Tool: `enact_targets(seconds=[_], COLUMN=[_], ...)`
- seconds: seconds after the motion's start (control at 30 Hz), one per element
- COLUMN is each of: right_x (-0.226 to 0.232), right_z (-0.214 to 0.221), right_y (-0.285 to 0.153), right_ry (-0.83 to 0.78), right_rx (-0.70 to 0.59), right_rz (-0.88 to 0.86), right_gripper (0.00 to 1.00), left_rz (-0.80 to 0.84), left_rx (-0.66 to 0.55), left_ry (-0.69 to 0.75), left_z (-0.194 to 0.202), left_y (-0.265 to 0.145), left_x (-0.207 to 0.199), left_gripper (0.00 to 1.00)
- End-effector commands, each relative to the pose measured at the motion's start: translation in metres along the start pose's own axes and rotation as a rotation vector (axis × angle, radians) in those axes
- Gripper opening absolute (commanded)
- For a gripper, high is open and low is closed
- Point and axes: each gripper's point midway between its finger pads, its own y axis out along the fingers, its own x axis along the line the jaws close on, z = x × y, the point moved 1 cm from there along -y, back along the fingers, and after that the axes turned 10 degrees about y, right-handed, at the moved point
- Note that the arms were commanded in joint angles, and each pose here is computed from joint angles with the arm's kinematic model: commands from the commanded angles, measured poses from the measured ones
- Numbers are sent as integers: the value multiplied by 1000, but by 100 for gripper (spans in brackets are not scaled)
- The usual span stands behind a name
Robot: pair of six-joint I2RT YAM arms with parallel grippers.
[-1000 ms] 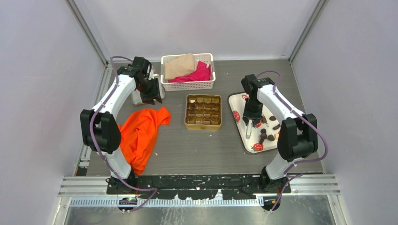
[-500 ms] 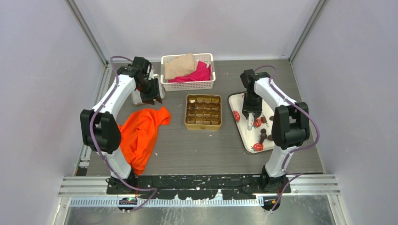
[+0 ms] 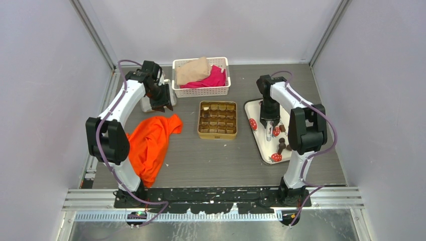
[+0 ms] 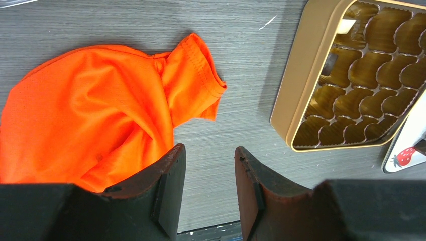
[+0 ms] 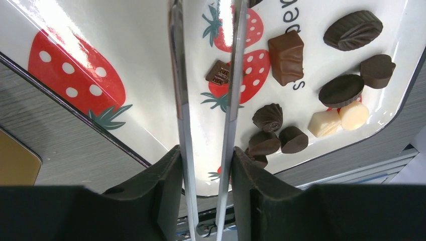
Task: Pack the chocolate
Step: Pick up the fake chocolate from the plate.
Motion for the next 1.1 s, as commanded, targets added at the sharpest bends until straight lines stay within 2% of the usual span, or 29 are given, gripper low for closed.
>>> enact_targets(seconds=[0.0, 0.4, 0.5, 0.73, 1.07], right_x=[4, 10, 12, 18, 5], right_z=[-16, -16, -14, -6, 20], right_y=[-11, -18, -23, -43, -69], right_ry=[-7, 4, 16, 53, 46], right_rx=[-49, -46, -49, -64, -80], right_rz=[-36, -81, -104, -198, -243], right_gripper=[37, 13, 1, 0, 1], left_rz=[11, -1, -1, 10, 17], left_rx=[-67, -67, -66, -65, -65], left_ry=[3, 2, 4, 7, 11], left_z=[-10, -7, -8, -10, -12], left_y=[-17, -17, -17, -17, -16], left_x=[-3, -1, -1, -3, -4], left_gripper=[42, 42, 42, 42, 42])
